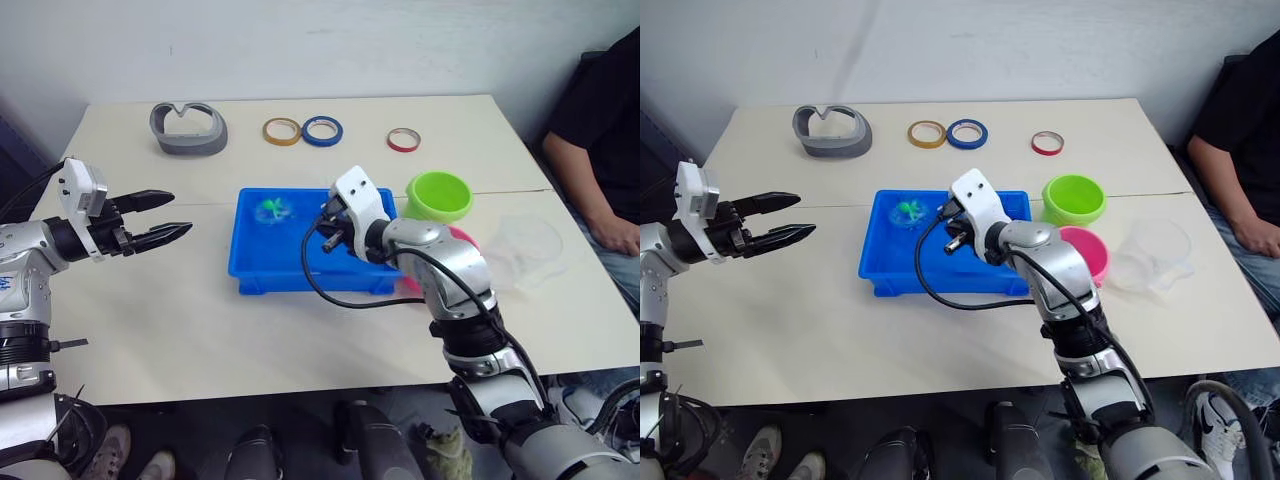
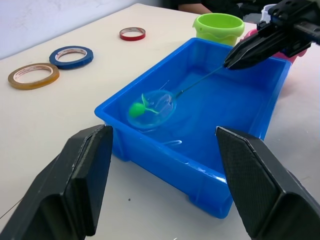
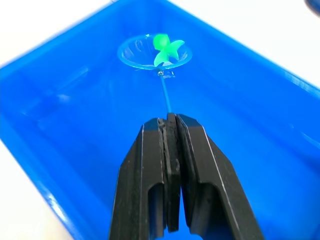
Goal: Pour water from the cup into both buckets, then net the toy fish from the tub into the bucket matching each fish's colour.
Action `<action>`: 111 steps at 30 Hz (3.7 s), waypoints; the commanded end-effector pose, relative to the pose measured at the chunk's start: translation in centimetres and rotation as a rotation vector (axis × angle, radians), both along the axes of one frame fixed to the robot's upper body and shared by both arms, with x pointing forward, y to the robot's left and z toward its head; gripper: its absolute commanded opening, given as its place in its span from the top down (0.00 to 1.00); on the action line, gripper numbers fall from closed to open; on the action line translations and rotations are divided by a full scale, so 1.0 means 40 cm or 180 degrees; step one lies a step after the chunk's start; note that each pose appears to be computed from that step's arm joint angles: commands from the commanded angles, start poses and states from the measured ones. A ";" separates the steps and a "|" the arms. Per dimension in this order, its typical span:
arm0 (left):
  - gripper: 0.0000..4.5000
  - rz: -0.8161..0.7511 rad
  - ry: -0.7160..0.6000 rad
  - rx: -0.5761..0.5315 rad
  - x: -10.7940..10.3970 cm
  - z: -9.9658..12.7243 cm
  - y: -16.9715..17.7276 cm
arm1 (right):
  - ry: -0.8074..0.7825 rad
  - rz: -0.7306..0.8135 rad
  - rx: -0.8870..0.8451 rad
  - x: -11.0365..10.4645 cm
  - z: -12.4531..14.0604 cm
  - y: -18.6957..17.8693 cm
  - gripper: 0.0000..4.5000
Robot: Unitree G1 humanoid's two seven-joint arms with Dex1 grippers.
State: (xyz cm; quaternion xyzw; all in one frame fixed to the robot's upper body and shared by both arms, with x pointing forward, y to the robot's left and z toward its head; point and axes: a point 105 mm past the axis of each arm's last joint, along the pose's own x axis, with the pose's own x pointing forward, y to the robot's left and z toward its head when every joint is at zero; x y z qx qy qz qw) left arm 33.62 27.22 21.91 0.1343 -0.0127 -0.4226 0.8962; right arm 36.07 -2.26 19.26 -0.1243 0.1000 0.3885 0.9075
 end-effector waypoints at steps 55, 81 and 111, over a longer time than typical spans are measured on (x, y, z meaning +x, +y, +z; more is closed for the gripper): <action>0.20 -0.1476 -0.0159 -0.0137 0.098 0.070 -0.285 | -0.1414 -0.1474 -0.2017 -0.054 0.141 -0.611 1.00; 0.20 -0.1485 -0.0163 -0.0182 0.096 0.063 -0.294 | -0.3136 -0.0277 -0.5398 -0.081 0.083 -0.582 1.00; 0.20 -0.1198 0.0129 0.0035 -0.014 0.135 -0.100 | -0.0920 0.1367 -0.0995 -0.292 0.112 -0.263 1.00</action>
